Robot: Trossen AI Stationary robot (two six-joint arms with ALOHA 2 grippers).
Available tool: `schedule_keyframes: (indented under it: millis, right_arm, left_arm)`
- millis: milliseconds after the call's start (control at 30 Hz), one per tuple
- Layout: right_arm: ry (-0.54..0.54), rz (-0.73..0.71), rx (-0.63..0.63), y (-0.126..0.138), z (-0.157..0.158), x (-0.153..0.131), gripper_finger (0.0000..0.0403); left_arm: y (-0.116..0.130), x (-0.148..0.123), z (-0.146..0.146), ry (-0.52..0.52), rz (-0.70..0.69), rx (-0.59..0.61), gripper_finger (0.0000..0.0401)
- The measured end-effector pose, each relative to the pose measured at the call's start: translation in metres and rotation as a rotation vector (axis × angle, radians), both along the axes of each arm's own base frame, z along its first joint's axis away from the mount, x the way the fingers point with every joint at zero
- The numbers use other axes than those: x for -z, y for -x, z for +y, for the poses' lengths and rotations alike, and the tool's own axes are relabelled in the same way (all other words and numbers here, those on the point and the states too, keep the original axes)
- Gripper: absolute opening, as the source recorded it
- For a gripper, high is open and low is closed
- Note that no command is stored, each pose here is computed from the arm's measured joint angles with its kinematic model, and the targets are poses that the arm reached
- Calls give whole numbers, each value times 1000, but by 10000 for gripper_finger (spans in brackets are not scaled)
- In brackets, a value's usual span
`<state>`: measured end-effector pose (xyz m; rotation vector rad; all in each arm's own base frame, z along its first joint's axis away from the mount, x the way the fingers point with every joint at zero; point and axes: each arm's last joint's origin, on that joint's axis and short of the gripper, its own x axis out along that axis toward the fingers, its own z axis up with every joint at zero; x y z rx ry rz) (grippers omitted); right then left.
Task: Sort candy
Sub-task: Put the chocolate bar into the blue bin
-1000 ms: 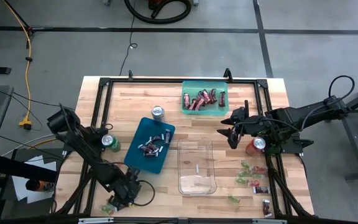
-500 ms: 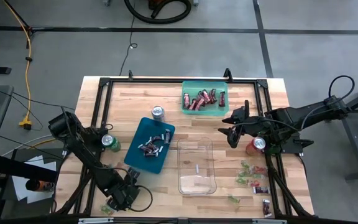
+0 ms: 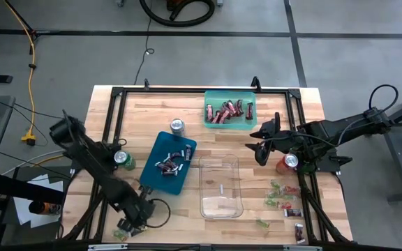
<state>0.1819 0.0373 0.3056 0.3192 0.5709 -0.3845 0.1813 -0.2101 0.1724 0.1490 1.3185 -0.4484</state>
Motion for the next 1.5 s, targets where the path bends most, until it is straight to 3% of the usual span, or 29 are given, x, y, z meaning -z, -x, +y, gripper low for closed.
schedule_keyframes:
  millis: [133, 233, 400, 500, 567, 667, 900, 1100, 1300, 1500]
  right_arm:
    - [22, 1, 22, 0, -1, 0, 224]
    - [25, 0, 26, 0, -1, 0, 224]
    - [17, -3, 31, 0, -1, 0, 224]
    - [4, -8, 41, 0, -1, 0, 224]
    - [3, -9, 41, 0, -1, 0, 224]
    - [-4, -12, 47, 0, -1, 0, 224]
    - [-33, -18, 70, 1, -1, 0, 224]
    - [-32, -18, 74, 1, -1, 0, 224]
    - [-31, -18, 74, 1, -1, 0, 224]
    - [-27, -15, 71, 1, -1, 0, 224]
  left_arm:
    - [10, -47, 26, 86, -99, -73, 4]
    - [12, -88, 52, 123, -301, -215, 3]
    - [5, -132, 108, -34, -696, -583, 2]
    - [-3, -140, 143, -135, -781, -784, 1]
    - [-11, -139, 160, -133, -758, -857, 1]
    - [-28, -126, 175, -73, -629, -871, 1]
    - [-72, -70, 192, -35, -294, -1025, 1]
    - [-93, -25, 197, 23, -32, -1079, 1]
    - [-100, -1, 193, -5, 64, -1058, 13]
    - [-103, 5, 194, -68, 47, -1022, 68]
